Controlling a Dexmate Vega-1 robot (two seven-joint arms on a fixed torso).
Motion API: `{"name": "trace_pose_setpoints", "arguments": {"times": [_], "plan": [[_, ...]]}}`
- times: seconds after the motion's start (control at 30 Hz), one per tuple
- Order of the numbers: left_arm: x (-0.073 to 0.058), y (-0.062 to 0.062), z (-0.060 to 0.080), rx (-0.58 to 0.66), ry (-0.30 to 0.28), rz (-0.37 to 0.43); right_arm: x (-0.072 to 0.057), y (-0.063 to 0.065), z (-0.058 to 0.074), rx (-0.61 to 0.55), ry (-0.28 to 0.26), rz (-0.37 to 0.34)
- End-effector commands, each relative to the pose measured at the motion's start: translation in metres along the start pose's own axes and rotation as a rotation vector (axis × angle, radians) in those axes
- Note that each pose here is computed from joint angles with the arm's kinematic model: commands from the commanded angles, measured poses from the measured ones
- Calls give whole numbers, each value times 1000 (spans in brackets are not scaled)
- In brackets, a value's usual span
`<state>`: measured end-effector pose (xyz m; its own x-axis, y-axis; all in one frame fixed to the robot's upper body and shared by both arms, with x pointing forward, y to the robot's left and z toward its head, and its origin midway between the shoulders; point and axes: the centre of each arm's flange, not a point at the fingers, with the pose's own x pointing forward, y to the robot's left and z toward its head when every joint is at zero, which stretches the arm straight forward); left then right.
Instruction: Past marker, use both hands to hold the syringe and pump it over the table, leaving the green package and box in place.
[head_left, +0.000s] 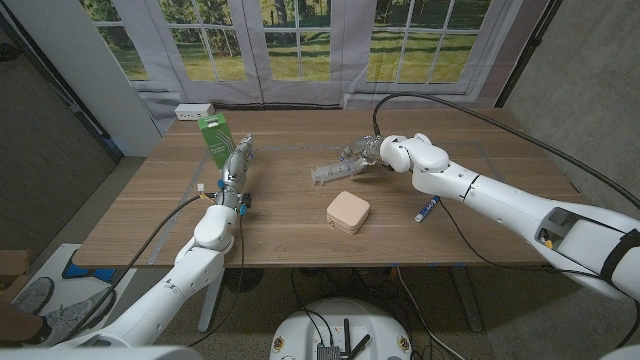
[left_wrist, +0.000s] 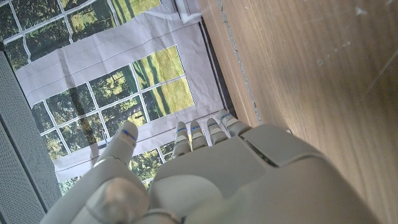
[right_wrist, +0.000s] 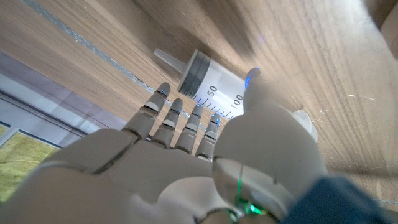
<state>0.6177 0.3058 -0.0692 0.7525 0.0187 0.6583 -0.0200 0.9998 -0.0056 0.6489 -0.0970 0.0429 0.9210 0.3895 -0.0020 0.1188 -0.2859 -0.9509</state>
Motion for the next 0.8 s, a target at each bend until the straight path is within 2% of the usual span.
{"name": "trace_pose_setpoints", "arguments": {"times": [0.03,0.5,0.8], "plan": [[-1,1,0,-1,1,-5,-5,-9,1,6,-29,70],[-4,3,3,1,0,-13,-12,-19,0,28,-28,115],[-3,3,4,-4,-3,-23,-25,-25,-6,86,-9,83]]}}
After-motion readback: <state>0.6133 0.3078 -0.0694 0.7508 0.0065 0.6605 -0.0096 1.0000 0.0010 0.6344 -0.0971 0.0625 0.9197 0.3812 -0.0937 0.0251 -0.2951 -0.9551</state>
